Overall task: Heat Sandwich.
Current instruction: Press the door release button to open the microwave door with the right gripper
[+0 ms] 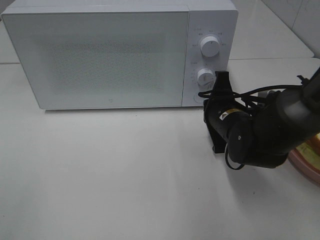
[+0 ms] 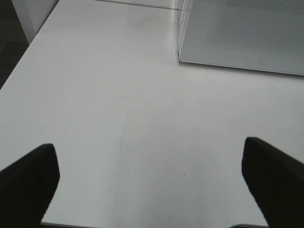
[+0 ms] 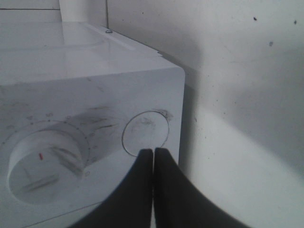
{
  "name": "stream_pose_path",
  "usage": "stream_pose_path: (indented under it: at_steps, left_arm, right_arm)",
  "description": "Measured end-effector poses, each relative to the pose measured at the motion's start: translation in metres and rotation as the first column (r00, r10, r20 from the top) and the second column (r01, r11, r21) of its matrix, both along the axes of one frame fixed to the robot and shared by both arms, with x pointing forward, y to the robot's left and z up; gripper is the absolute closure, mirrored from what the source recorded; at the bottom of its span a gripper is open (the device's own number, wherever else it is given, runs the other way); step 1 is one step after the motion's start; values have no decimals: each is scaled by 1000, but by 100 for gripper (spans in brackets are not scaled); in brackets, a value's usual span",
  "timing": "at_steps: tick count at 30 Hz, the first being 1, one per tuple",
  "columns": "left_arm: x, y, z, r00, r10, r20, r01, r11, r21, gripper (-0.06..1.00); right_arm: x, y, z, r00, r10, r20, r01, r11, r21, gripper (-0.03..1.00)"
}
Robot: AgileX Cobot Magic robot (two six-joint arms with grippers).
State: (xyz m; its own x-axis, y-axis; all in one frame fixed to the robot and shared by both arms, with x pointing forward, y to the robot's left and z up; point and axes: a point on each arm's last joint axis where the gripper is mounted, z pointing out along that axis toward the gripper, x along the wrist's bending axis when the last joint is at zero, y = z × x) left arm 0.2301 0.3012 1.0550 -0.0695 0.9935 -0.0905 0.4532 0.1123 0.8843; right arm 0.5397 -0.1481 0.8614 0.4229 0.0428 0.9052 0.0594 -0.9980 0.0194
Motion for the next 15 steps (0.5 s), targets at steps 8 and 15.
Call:
stream_pose_path:
  at_steps: [8, 15]
  left_arm:
    - [0, 0, 0, 1000, 0, 0, 0, 1000, 0, -2]
    - [0, 0, 0, 1000, 0, 0, 0, 1000, 0, -2]
  right_arm:
    - [18, 2, -7, 1000, -8, 11, 8, 1000, 7, 97]
    - [33, 3, -12, 1000, -18, 9, 17, 1000, 17, 97]
